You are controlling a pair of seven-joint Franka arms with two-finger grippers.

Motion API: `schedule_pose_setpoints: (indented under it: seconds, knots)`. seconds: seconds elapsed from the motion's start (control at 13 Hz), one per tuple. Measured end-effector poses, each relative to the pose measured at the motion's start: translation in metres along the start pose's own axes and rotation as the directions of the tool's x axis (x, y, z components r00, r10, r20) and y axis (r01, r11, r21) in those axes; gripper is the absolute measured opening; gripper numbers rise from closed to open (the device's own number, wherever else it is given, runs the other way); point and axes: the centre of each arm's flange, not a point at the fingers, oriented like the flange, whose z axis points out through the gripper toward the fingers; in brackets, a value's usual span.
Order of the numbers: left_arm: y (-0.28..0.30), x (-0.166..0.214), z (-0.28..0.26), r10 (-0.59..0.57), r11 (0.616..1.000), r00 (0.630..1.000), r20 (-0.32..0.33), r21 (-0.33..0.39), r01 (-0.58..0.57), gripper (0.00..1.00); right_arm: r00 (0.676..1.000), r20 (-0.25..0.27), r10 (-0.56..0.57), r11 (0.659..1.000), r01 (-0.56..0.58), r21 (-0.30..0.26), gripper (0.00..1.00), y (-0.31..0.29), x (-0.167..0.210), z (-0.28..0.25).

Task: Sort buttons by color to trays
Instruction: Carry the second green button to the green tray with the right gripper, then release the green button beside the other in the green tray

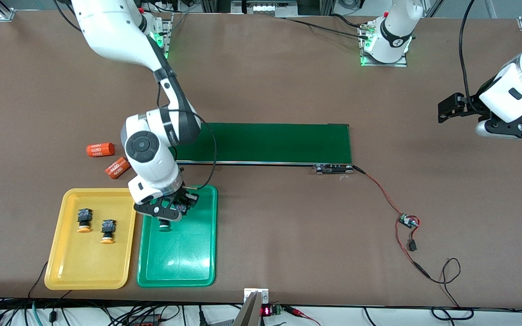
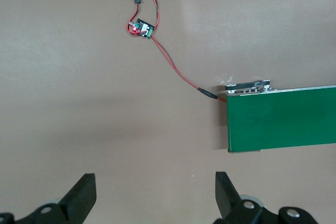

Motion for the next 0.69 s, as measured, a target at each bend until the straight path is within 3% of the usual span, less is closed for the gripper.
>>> schedule_pose_setpoints:
  seconds: [0.54,0.69]
  knots:
    - [0.000,0.000,0.000,0.000,1.000,1.000,0.000,0.000,0.000,1.00,0.999,-0.049,-0.022,1.000,0.022,-0.009,0.40,0.019,0.008,0.080]
    - [0.000,0.000,0.000,0.000,1.000,1.000,0.000,0.000,0.000,1.00,0.998,-0.060,-0.022,1.000,0.022,0.000,0.55,0.015,0.011,0.073]
